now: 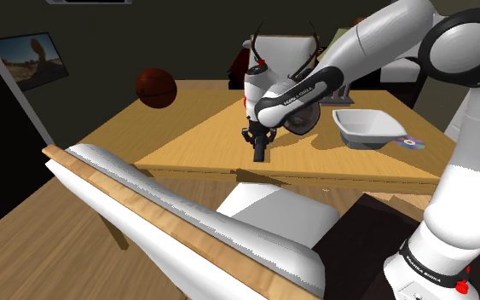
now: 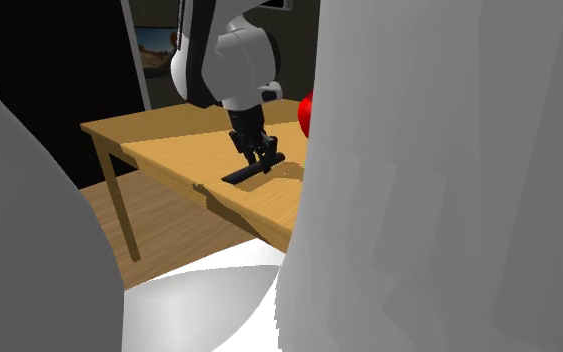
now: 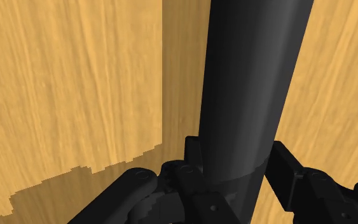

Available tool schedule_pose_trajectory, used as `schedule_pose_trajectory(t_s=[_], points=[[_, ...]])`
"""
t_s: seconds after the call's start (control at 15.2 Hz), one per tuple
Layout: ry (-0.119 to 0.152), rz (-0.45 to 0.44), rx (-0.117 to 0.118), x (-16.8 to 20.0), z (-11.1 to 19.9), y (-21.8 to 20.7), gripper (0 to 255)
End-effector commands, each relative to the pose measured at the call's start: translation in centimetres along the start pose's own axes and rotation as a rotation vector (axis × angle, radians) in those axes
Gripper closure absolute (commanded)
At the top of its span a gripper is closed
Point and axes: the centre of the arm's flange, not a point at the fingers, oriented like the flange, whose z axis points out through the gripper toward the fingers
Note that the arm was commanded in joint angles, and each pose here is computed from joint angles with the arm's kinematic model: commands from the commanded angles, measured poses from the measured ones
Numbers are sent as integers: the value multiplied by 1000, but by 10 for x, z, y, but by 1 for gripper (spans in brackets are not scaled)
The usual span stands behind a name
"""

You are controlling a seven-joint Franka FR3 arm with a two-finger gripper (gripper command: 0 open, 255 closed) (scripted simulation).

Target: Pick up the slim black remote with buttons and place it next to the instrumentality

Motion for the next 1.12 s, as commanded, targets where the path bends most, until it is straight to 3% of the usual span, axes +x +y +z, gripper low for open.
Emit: schedule_pose_trajectory(t_s=[0.0, 0.79, 1.06], points=[[0, 0, 0, 2, -10, 1, 255], [0, 0, 0, 16, -70, 3, 255], [0, 0, 0, 19, -68, 55, 255]])
